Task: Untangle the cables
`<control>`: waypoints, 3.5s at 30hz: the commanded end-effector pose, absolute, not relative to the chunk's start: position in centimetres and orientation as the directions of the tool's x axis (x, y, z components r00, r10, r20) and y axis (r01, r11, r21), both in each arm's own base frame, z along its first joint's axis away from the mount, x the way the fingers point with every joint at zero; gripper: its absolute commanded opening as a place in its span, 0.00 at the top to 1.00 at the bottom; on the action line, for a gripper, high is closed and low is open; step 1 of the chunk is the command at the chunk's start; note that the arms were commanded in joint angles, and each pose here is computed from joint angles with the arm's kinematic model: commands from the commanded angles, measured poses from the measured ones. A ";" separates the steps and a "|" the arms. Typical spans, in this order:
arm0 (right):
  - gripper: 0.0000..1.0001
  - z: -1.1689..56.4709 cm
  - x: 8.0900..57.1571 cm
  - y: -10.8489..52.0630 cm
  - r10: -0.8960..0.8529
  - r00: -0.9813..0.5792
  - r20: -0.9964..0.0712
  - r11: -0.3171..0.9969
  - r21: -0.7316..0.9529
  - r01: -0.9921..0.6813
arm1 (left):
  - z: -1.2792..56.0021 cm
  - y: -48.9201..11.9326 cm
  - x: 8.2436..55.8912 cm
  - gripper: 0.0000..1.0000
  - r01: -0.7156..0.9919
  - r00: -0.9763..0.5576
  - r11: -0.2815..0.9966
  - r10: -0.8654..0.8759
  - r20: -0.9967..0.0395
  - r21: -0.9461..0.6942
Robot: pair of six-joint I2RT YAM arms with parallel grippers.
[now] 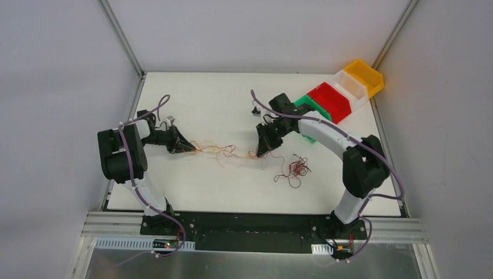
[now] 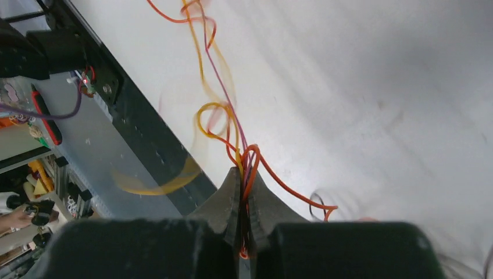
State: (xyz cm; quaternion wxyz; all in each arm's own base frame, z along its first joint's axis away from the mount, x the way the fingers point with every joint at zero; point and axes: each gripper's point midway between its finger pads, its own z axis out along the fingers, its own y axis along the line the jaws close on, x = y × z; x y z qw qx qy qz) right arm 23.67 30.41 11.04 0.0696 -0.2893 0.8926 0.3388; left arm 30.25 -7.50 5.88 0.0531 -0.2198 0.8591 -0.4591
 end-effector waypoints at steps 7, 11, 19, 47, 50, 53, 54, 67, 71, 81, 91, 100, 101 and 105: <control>1.00 15.0 19.0 16.5 -0.455 -0.880 -0.139 0.706 0.546 -0.451 | 5.8 3.5 31.7 1.00 -0.316 -0.860 0.694 -0.498 -0.115 -0.647; 1.00 17.0 19.3 15.7 -0.435 -0.876 -0.207 0.699 0.536 -0.473 | 5.0 4.6 31.3 1.00 -0.333 -0.866 0.726 -0.488 -0.110 -0.602; 1.00 22.6 23.4 20.0 -0.323 -0.862 -0.390 0.609 0.612 -0.505 | 12.0 -2.0 31.8 1.00 -0.097 -0.900 0.587 -0.396 -0.180 -0.803; 0.23 14.7 19.3 17.0 -0.564 -0.744 -0.360 0.622 0.407 -0.668 | 16.2 -13.6 32.1 0.33 0.119 -0.947 0.608 -0.169 -0.274 -0.785; 0.26 15.2 22.2 19.1 -0.467 -0.794 -0.389 0.658 0.447 -0.606 | 15.0 -17.9 31.2 0.34 0.189 -0.959 0.581 -0.066 -0.276 -0.792; 0.34 14.8 25.2 21.8 -0.364 -0.863 -0.351 0.679 0.533 -0.504 | 12.8 -21.9 30.4 0.36 0.214 -0.969 0.568 0.019 -0.247 -0.795; 0.36 14.5 26.2 22.6 -0.334 -0.879 -0.340 0.683 0.556 -0.474 | 11.9 -22.9 30.3 0.37 0.218 -0.971 0.567 0.042 -0.236 -0.794; 0.32 6.2 29.2 28.9 -0.259 -0.934 -0.245 0.743 0.568 -0.355 | 3.7 -28.4 30.8 0.44 0.109 -0.994 0.586 0.068 -0.085 -0.803; 0.41 3.8 30.4 28.8 -0.216 -0.953 -0.213 0.794 0.530 -0.298 | 3.5 -28.9 31.3 0.58 0.080 -0.997 0.564 0.044 -0.067 -0.822; 1.00 6.1 28.1 26.1 -0.219 -0.962 -0.165 0.789 0.550 -0.274 | 6.3 -26.7 32.2 1.00 0.119 -0.987 0.574 -0.020 -0.159 -0.810; 1.00 10.7 21.0 14.9 -0.278 -0.948 -0.154 0.822 0.472 -0.317 | 18.8 -11.0 38.5 1.00 0.131 -0.823 0.686 -0.327 -0.464 -0.716; 1.00 12.1 17.9 9.9 -0.309 -0.934 -0.180 0.849 0.390 -0.357 | 29.9 -2.6 42.8 1.00 0.161 -0.618 0.723 -0.457 -0.640 -0.672; 1.00 12.3 17.8 9.4 -0.317 -0.930 -0.186 0.850 0.380 -0.365 | 30.6 -2.0 43.2 1.00 0.159 -0.601 0.730 -0.463 -0.652 -0.665; 1.00 12.4 17.0 7.4 -0.329 -0.927 -0.179 0.861 0.347 -0.372 | 33.4 0.1 44.6 1.00 0.155 -0.536 0.748 -0.485 -0.691 -0.645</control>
